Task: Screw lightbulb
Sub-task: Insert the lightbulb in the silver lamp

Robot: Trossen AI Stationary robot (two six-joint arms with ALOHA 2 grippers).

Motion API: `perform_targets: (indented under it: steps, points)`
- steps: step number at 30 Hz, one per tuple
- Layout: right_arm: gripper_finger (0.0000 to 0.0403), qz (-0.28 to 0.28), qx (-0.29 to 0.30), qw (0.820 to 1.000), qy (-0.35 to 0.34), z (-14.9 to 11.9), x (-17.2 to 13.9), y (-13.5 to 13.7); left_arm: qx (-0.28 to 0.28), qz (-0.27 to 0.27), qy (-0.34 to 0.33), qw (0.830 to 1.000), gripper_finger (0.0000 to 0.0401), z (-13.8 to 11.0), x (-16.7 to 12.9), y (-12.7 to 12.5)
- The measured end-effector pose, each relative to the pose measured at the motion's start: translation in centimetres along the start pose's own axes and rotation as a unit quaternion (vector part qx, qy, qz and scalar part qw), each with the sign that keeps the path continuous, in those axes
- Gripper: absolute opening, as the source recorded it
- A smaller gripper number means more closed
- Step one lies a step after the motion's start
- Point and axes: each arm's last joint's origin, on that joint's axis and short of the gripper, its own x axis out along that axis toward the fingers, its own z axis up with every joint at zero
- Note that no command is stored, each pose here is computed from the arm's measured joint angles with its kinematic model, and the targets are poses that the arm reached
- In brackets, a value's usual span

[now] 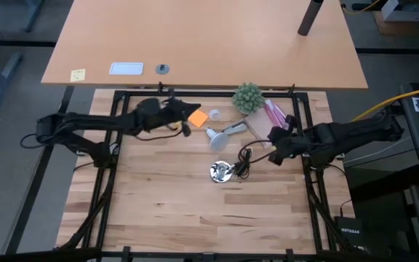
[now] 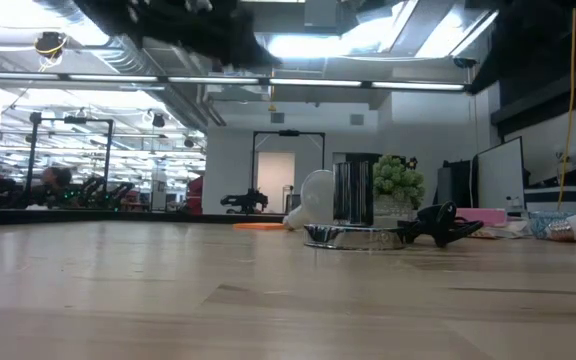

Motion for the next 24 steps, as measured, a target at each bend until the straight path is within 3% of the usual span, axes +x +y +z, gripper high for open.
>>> perform_targets:
  steps: [6,13,24]
  points:
    - [0.0006,0.048,0.024,0.998,-0.021,-1.7,3.9,2.3,0.029,-0.033,0.116,0.992,0.0002,-3.1,3.8,1.2]
    - [0.0006,0.123,0.048,0.991,-0.028,-2.8,7.1,4.5,0.069,-0.054,0.206,0.975,0.0002,-6.0,7.3,0.7]
    - [0.0006,0.117,0.065,0.991,-0.001,-3.0,8.8,5.7,0.153,-0.054,0.199,0.967,0.0002,-7.5,8.8,0.3]
